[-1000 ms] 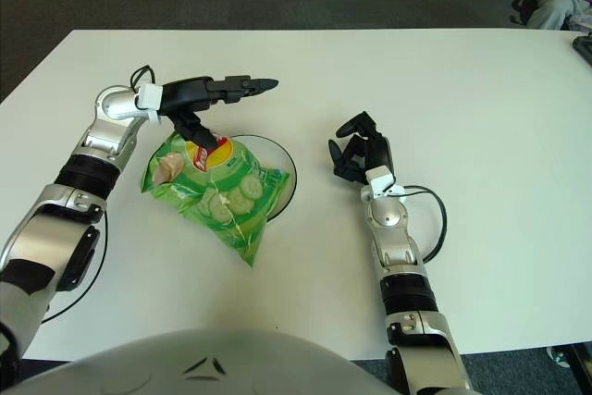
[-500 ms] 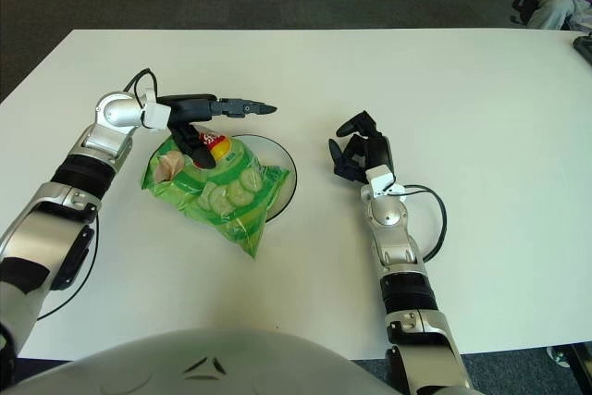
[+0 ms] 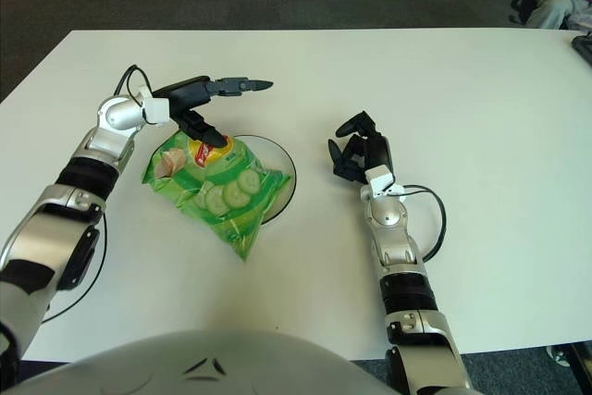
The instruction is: Put the snack into the plate.
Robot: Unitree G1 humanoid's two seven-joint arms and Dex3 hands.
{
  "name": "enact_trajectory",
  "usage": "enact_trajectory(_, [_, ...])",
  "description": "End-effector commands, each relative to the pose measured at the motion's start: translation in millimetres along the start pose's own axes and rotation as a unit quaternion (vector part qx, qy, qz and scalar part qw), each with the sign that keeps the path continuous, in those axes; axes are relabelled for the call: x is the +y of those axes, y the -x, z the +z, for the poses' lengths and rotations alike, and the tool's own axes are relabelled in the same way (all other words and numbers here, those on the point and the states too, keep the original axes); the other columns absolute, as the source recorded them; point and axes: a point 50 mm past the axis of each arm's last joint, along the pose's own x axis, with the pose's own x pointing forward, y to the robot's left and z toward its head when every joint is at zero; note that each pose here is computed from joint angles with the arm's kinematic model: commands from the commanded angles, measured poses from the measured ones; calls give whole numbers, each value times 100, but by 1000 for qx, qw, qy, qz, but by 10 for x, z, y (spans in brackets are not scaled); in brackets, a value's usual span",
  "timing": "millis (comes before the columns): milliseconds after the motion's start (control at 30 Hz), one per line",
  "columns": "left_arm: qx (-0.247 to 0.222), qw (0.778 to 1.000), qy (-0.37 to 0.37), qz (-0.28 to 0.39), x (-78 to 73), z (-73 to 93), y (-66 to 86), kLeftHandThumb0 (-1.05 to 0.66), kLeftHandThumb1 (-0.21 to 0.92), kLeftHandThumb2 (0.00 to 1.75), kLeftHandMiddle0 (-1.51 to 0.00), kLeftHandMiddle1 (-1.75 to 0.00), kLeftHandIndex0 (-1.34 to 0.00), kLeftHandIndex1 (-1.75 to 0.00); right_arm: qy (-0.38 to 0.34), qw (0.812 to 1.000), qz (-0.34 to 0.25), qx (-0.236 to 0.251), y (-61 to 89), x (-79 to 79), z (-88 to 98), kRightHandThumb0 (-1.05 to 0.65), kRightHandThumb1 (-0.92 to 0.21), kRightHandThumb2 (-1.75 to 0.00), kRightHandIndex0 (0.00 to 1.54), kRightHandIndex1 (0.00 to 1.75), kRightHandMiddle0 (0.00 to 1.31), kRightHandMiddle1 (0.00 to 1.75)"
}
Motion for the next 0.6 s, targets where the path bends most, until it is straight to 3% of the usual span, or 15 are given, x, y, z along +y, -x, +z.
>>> enact_trajectory(0, [29,991,37,126,3,35,105,-51,92,11,-61,-5,-63,-16,23,996,22,82,170,28,-305,-41,-60,-95,84,175,41,175])
enact_trajectory(300, [9,976,87,201,14,6,79,-43,92,11,-73,-8,-67,-17,25,996,24,83,168,34,-308,-41,-59,-95,84,175,41,175])
enact_trajectory(567, [-3,969,101,226,-11,-22,35,-39,92,16,-76,-6,-65,-17,31,996,26,82,167,33,-315,-41,-59,-95,84,175,41,175])
